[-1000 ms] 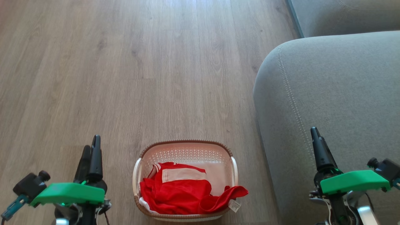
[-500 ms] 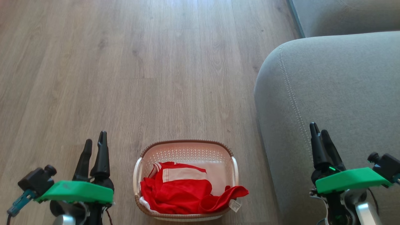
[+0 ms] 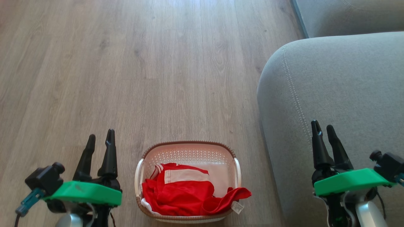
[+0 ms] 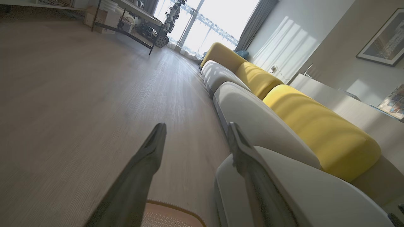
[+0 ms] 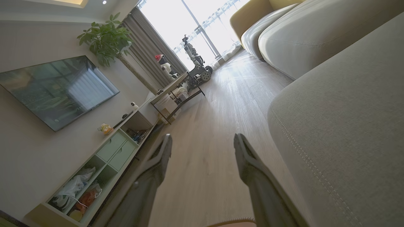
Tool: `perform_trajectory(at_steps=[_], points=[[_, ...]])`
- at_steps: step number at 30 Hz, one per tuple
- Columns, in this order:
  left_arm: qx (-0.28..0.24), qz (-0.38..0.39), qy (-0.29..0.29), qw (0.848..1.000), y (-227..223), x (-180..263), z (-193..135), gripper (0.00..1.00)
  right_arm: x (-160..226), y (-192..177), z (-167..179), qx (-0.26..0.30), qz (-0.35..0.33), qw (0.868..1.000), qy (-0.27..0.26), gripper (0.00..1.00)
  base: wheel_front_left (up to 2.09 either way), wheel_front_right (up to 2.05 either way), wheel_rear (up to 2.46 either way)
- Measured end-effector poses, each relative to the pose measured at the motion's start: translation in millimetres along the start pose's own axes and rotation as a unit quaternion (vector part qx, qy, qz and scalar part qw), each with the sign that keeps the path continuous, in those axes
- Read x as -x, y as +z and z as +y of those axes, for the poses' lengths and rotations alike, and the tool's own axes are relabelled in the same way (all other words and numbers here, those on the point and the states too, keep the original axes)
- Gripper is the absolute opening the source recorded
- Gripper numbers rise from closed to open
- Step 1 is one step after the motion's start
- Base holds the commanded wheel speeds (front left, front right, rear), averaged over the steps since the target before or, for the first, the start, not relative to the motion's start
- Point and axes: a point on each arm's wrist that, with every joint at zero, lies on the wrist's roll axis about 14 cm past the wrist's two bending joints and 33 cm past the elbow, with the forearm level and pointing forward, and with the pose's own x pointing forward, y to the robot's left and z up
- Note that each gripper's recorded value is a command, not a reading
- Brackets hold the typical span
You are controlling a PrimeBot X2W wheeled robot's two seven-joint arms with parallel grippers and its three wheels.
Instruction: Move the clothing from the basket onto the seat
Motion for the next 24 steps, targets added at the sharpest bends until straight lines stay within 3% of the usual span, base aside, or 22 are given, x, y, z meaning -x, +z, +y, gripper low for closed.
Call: perform_trajectory(at_steps=[24], points=[[-0.13, -0.031, -0.034, 0.99, 12.3, -0.4, -14.7, 1.0, -0.8, 2.1, 16.6, 0.119, -0.016, 0.992, 0.037, 1.0, 0.0, 0.0, 0.0]])
